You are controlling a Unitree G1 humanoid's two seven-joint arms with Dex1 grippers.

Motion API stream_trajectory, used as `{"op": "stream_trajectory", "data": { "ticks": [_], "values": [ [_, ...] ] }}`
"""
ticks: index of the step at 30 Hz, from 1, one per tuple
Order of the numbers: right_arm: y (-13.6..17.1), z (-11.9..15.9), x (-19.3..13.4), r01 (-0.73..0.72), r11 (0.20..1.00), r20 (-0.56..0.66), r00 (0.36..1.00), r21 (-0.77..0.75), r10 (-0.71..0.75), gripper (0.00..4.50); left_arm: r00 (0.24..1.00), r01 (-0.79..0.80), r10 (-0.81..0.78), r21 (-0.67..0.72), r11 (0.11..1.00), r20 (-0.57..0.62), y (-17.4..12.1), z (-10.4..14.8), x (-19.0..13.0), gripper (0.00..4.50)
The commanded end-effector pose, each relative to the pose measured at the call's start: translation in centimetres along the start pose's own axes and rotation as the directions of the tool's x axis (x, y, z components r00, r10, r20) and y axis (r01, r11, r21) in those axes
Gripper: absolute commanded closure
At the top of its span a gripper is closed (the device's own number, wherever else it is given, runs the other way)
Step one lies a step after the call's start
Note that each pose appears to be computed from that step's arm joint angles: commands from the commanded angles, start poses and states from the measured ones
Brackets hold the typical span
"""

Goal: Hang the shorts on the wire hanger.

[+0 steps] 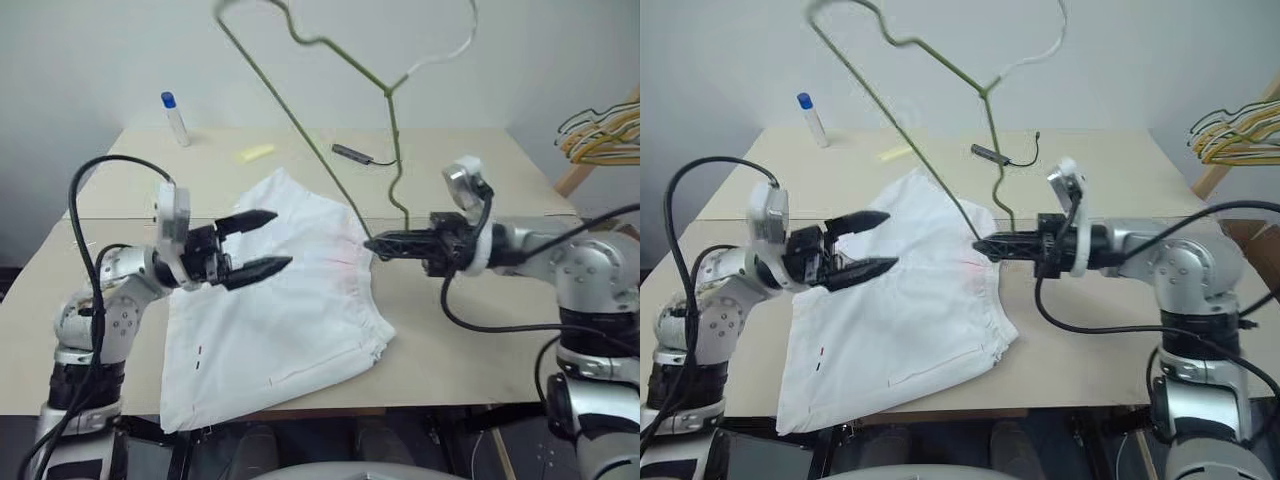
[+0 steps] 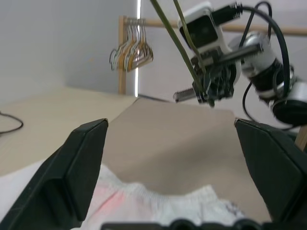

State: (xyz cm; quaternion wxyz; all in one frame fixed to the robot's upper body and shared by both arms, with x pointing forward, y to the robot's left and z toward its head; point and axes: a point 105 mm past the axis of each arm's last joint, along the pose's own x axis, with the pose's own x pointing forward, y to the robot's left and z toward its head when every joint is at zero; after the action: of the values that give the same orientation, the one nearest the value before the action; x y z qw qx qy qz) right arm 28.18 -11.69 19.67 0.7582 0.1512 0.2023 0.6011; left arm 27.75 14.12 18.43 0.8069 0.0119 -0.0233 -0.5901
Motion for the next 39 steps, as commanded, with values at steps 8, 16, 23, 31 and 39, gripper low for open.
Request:
{"op": "stream_trajectory", "data": {
  "ticks": [8, 16, 23, 31, 39],
  "values": [
    [-2.9, -6.3, -6.9, 0.333, 0.894, -0.101, 0.943, 0.299, -0.317, 4.50, 0.975, 0.097, -0.060, 0.167, 0.981, -0.214, -0.9, -2.1, -0.4, 0.02],
    [-1.9, -12.0, -10.1, 0.272, 0.673, -0.181, 0.962, 0.688, -0.204, 4.50, 0.955, 0.151, -0.097, 0.179, 0.972, -0.281, -1.0, -3.2, 0.2, 0.02],
    [-2.5, -13.6, -11.3, 0.302, 0.611, -0.195, 0.952, 0.732, -0.236, 4.50, 0.947, 0.190, -0.131, 0.179, 0.965, -0.295, -1.4, -3.2, 0.3, 0.02],
    [-2.9, -15.1, -11.2, 0.318, 0.586, -0.217, 0.947, 0.746, -0.237, 4.50, 0.942, 0.204, -0.138, 0.196, 0.959, -0.306, -1.4, -3.3, 0.6, 0.02],
    [-2.9, -14.7, -10.2, 0.281, 0.624, -0.197, 0.960, 0.729, -0.201, 4.50, 0.948, 0.162, -0.094, 0.205, 0.965, -0.305, -0.7, -3.4, 0.1, 0.02]
  ]
}}
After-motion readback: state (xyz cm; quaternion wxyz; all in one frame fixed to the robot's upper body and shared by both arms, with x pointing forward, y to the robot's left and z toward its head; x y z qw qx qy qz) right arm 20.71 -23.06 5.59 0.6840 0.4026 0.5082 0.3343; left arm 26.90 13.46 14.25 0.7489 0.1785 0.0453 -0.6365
